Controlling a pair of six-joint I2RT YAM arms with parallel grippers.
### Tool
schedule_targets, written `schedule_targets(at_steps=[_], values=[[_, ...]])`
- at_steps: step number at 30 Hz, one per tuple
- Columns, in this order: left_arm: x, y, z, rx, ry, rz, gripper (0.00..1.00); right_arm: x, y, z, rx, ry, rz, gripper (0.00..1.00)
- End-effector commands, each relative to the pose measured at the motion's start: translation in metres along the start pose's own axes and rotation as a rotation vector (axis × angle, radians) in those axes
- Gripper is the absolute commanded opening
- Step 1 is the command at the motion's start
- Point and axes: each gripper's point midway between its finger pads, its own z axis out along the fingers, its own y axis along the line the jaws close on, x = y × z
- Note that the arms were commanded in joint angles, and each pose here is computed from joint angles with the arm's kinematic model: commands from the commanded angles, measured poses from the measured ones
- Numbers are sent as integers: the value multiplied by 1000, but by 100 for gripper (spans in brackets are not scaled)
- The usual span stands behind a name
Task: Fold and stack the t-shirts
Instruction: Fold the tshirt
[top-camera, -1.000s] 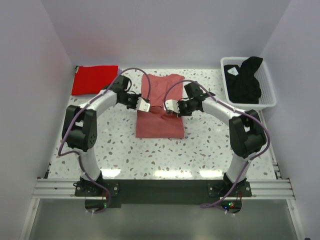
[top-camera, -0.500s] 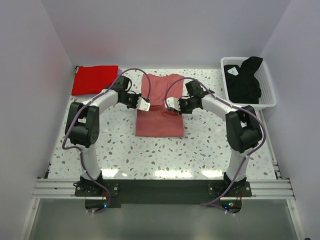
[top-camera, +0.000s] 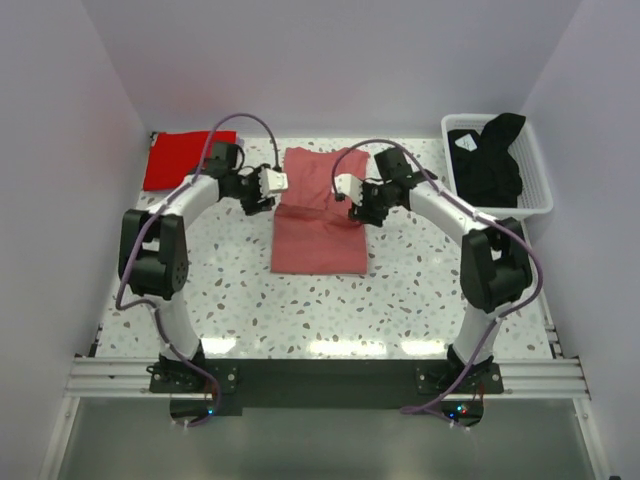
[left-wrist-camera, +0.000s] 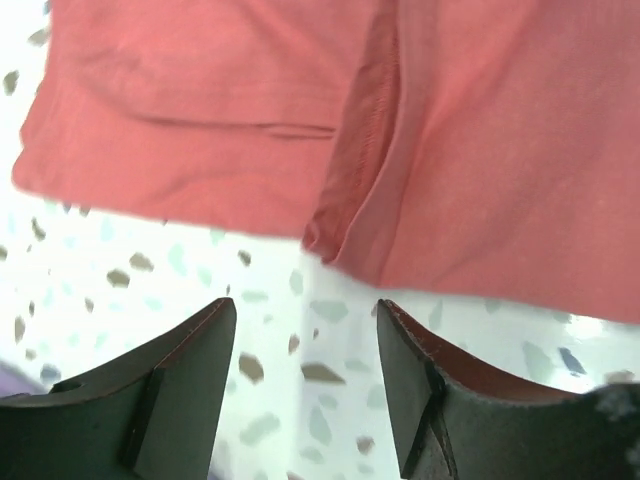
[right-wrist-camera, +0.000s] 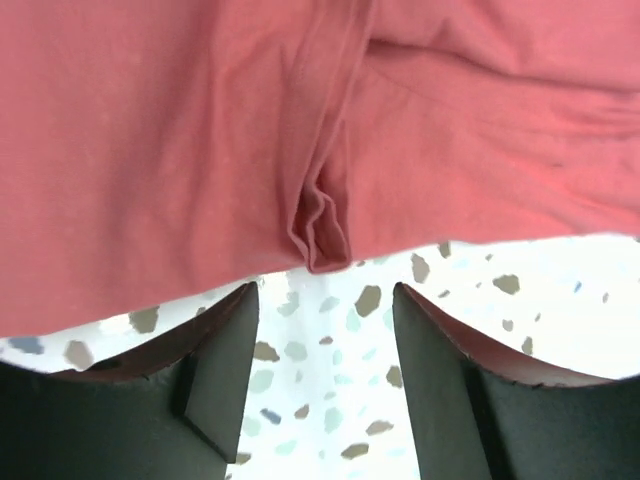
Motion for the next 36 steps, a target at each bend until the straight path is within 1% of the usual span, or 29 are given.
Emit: schedule_targets(at_steps=[1,2,3,4,5,6,8,9,11,12,14,15,17,20,23,25,26,28,30,31,33,34,36], values=[[-52,17,-56,-99,-119,-233,62,-49,-8,-55,47,-87,209,54],[-62,5,-58,-65,-160,-290,60,-55,-1,-56,24,-101,329,49],[-68,-13,-62,-35,-182,-408,59,-59,9,-53,-25,-110,386,40],[-74,-24,-62,-4,-203,-469,58,-66,21,-54,-76,-105,438,35],[-82,-37,-61,40,-240,-528,56,-69,31,-51,-117,-106,535,31],[-82,-57,-58,88,-236,-652,54,-74,45,-47,-187,-111,588,26],[-85,-72,-51,126,-255,-743,49,-75,61,-40,-251,-98,727,21],[-78,-92,-45,163,-241,-873,49,-74,67,-37,-281,-95,764,20],[-75,-100,-39,183,-253,-932,48,-66,86,-24,-335,-62,871,19],[-67,-113,-31,213,-231,-1012,47,-65,87,-18,-338,-68,887,19],[-58,-118,-22,220,-215,-1049,45,-51,100,-2,-360,-24,952,18],[-49,-127,-14,235,-188,-1098,45,-44,103,5,-359,-11,965,18],[-36,-130,-6,228,-158,-1133,43,-29,107,19,-344,29,999,17],[-17,-138,8,241,-111,-1204,43,-9,113,34,-330,76,1005,17],[7,-156,19,248,-25,-1302,41,18,127,46,-322,149,1005,16],[21,-162,16,236,5,-1352,38,33,137,46,-329,183,1035,16],[28,-169,15,233,29,-1376,38,38,139,45,-330,191,1040,17],[37,-172,8,220,37,-1402,36,41,138,36,-307,193,1025,18],[38,-177,-1,226,40,-1396,36,37,136,25,-306,186,984,22],[36,-176,-4,232,30,-1380,36,28,128,13,-285,151,955,24],[20,-168,-17,244,-15,-1303,36,21,122,-2,-275,130,874,29],[8,-157,-27,234,-53,-1226,39,16,115,-14,-249,109,810,32],[-2,-146,-38,212,-80,-1138,41,10,112,-29,-241,96,746,33]])
